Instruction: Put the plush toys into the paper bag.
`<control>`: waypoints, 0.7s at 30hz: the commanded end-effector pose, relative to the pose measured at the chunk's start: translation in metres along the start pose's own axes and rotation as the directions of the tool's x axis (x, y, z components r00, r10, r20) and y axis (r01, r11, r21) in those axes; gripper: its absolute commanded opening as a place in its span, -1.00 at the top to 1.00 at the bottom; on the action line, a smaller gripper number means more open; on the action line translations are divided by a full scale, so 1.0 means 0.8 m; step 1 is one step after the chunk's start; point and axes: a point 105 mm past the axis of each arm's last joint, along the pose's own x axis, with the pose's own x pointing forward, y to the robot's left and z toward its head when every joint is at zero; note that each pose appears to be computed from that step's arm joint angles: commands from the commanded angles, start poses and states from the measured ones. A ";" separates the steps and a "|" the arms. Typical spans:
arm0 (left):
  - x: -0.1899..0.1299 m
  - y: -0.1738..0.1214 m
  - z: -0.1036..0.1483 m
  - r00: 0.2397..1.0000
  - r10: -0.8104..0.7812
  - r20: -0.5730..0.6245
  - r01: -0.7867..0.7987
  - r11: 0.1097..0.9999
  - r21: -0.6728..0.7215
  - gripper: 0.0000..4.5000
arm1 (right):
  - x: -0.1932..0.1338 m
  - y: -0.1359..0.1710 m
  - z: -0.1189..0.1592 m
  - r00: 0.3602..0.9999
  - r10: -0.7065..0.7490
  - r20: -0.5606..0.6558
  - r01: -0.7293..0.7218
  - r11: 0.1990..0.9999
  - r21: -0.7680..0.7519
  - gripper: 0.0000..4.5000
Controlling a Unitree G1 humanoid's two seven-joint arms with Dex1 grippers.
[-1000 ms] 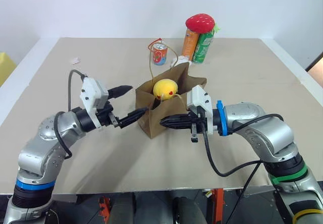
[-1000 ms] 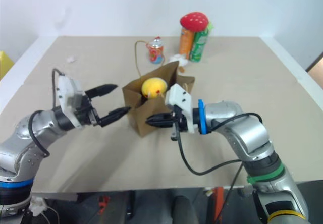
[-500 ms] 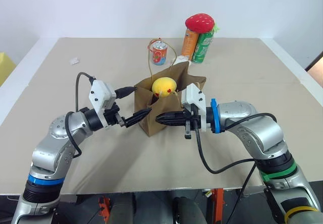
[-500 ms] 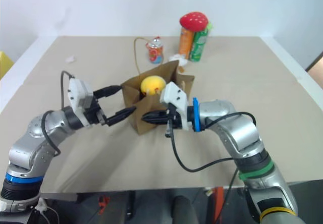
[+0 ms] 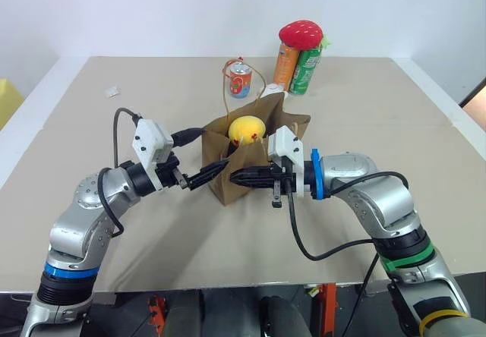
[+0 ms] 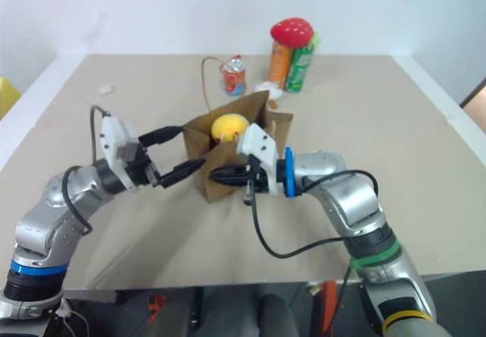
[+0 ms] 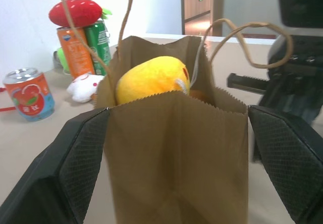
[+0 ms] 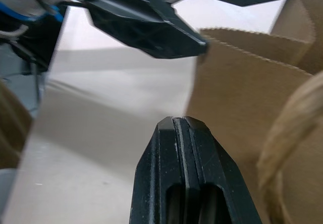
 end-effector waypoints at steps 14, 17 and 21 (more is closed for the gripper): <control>-0.027 0.020 0.038 0.999 0.003 0.037 -0.004 1.000 0.013 -1.00 | -0.056 0.034 0.036 0.994 0.110 0.024 -0.107 0.987 -0.120 0.98; -0.031 0.020 0.037 1.000 -0.006 0.010 0.006 1.000 0.014 -1.00 | -0.061 0.029 0.037 0.995 0.094 0.014 -0.091 0.985 -0.148 0.98; -0.034 0.018 0.033 1.000 -0.008 -0.004 0.008 1.000 0.013 -1.00 | -0.077 0.029 0.036 0.994 0.103 -0.022 -0.106 0.982 -0.156 0.98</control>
